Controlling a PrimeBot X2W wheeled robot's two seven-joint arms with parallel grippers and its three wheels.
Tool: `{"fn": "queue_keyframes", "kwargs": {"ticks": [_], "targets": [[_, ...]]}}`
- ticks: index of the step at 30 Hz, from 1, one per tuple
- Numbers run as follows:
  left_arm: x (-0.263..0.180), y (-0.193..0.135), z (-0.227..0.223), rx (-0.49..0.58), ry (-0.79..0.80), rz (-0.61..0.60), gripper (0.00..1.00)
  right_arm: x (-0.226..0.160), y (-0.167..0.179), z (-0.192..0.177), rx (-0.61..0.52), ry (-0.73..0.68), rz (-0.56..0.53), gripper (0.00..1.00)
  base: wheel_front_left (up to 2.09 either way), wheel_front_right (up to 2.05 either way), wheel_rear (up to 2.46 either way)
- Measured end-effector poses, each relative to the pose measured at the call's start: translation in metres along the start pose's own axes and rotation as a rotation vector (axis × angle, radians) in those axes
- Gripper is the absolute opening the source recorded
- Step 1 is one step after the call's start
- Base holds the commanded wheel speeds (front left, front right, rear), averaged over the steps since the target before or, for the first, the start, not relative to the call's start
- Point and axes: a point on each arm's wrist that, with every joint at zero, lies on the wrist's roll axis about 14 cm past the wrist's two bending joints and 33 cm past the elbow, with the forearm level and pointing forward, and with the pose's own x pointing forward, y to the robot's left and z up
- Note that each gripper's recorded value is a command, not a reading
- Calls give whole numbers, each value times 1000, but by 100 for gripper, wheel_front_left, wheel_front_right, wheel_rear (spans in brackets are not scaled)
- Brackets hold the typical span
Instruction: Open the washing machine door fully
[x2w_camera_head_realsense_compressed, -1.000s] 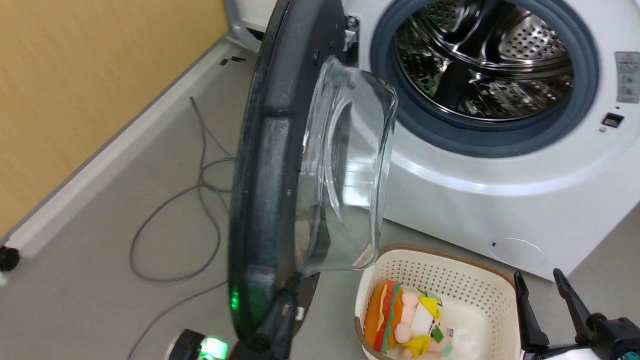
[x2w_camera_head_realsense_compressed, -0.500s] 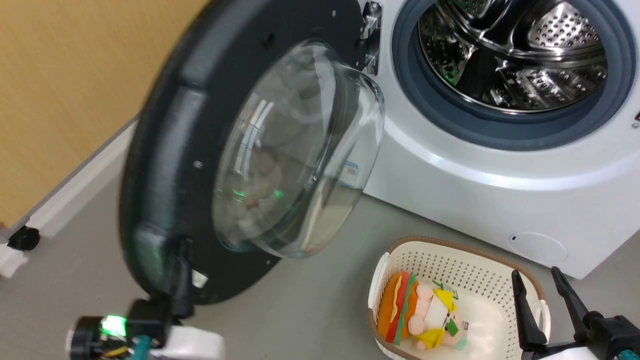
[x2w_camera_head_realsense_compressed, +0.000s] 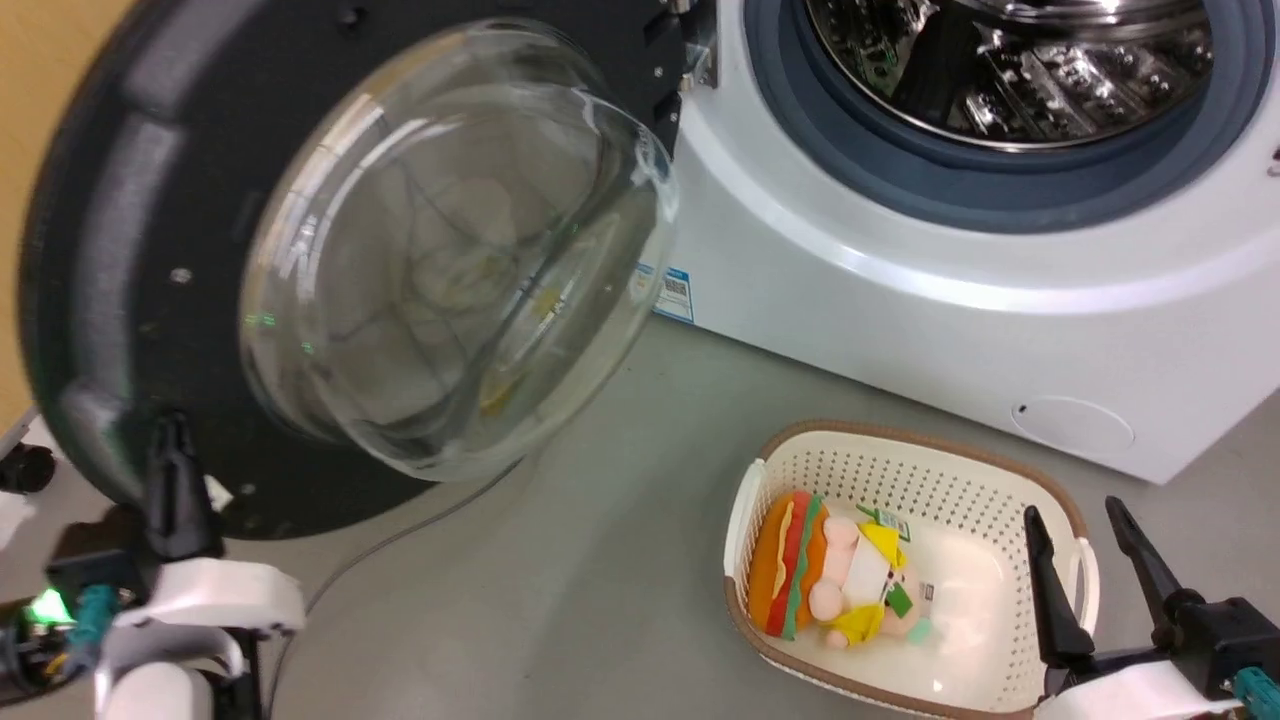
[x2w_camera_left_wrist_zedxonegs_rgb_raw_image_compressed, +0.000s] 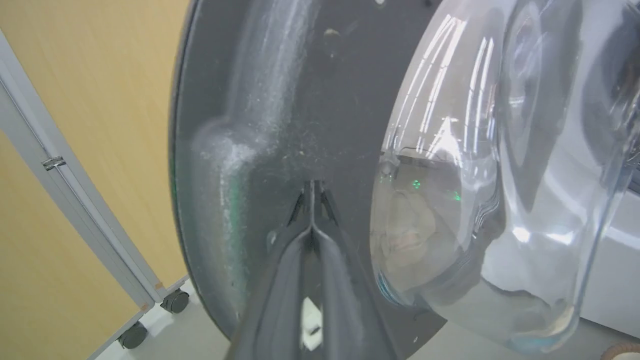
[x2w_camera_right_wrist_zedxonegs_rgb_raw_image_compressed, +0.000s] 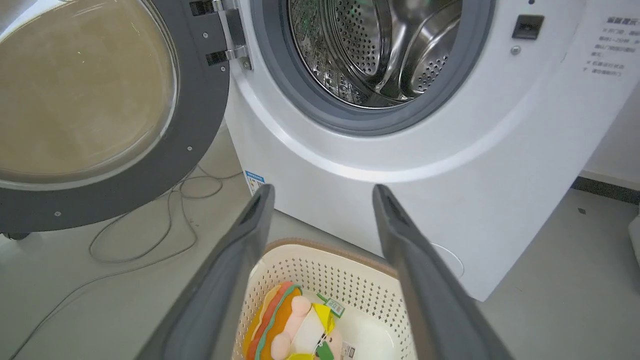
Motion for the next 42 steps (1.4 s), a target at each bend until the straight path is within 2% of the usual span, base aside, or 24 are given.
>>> {"fn": "queue_keyframes", "kwargs": {"ticks": [8, 25, 32, 36, 42], "targets": [[29, 18, -9, 15, 31, 50, 0, 6, -9, -3, -4, -2, -22, 100, 0, 0, 0], [74, 32, -22, 53, 85, 98, 0, 0, -30, -9, -16, 13, -79, 100, 0, 0, 0], [79, 38, -22, 57, 88, 111, 0, -3, -39, -4, -21, 2, -106, 100, 0, 0, 0], [79, 38, -8, 51, 42, 98, 0, -7, -41, 3, -12, -14, -119, 100, 0, 0, 0], [56, 40, 0, 33, 0, 76, 0, -19, -44, 22, -12, -55, -140, 100, 0, 0, 0]]}}
